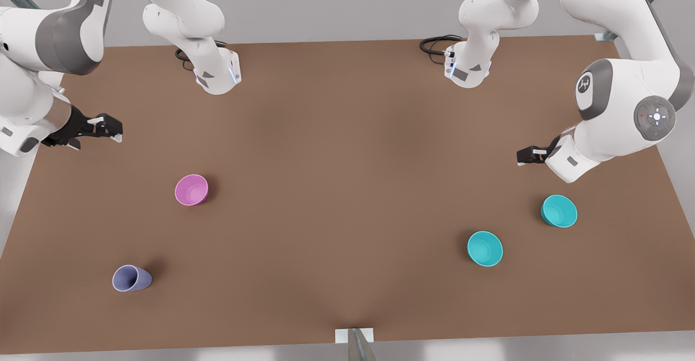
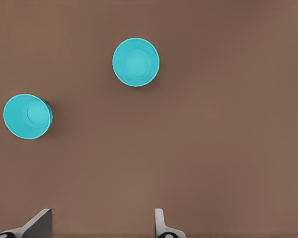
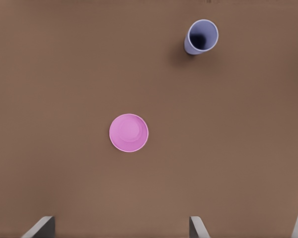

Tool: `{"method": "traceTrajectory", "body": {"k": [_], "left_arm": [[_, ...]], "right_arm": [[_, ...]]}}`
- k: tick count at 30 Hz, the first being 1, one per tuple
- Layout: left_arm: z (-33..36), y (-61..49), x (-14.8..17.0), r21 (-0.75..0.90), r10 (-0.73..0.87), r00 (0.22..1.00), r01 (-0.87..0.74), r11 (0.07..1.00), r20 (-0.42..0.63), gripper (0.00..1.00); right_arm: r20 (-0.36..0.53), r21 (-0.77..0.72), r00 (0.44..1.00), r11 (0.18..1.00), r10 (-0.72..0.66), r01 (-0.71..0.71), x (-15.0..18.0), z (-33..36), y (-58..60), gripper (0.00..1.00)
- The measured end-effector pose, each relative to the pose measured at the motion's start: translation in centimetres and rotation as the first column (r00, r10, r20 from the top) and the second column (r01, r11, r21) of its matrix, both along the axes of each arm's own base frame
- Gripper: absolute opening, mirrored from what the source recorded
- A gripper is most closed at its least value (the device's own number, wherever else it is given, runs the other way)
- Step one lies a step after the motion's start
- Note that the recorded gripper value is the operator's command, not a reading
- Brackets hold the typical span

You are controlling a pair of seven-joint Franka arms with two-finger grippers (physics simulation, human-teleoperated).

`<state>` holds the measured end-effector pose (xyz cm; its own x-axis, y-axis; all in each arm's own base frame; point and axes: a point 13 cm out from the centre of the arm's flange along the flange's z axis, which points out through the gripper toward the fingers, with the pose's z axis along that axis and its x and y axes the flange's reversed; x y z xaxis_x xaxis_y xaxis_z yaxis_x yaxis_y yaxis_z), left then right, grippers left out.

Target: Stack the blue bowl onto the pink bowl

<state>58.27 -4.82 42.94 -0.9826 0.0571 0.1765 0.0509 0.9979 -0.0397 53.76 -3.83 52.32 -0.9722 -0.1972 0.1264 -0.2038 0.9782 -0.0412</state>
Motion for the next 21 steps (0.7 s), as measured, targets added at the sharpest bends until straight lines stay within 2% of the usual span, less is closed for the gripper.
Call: {"method": "traceTrajectory", "body": {"k": [4, 7, 10, 13, 17, 21], "left_arm": [[0.1, 0.0, 0.0, -0.001, -0.003, 1.0, 0.003, 1.0, 0.001, 1.0], [0.1, 0.0, 0.0, -0.002, -0.004, 1.0, 0.004, 1.0, 0.001, 1.0], [0.0, 0.1, 0.0, -0.003, -0.004, 1.0, 0.004, 1.0, 0.0, 1.0], [-0.3, 0.0, -0.3, -0.003, -0.006, 1.0, 0.006, 1.0, -0.014, 1.0], [-0.5, 0.0, -0.5, -0.002, -0.008, 1.0, 0.008, 1.0, -0.026, 1.0], [-0.4, 0.0, -0.5, -0.001, -0.01, 1.0, 0.01, 1.0, -0.027, 1.0]], "right_arm": [[-0.029, 0.003, 1.0, 1.0, 0.009, -0.008, 0.5, -1.5, 0.0, 1.0], [-0.179, 0.022, 0.984, 1.0, 0.0, 0.004, 1.0, -10.3, -0.5, 1.0], [-0.304, 0.08, 0.95, 0.991, -0.076, 0.105, -0.6, -22.1, -3.4, 1.0], [-0.311, 0.127, 0.94, 0.974, -0.139, 0.186, 0.1, -28.8, -4.6, 1.0], [-0.326, 0.175, 0.925, 0.949, -0.194, 0.261, -3.2, -36.4, -3.1, 1.0], [-0.279, 0.189, 0.925, 0.93, -0.258, 0.316, -4.8, -41.5, -2.8, 1.0]]}}
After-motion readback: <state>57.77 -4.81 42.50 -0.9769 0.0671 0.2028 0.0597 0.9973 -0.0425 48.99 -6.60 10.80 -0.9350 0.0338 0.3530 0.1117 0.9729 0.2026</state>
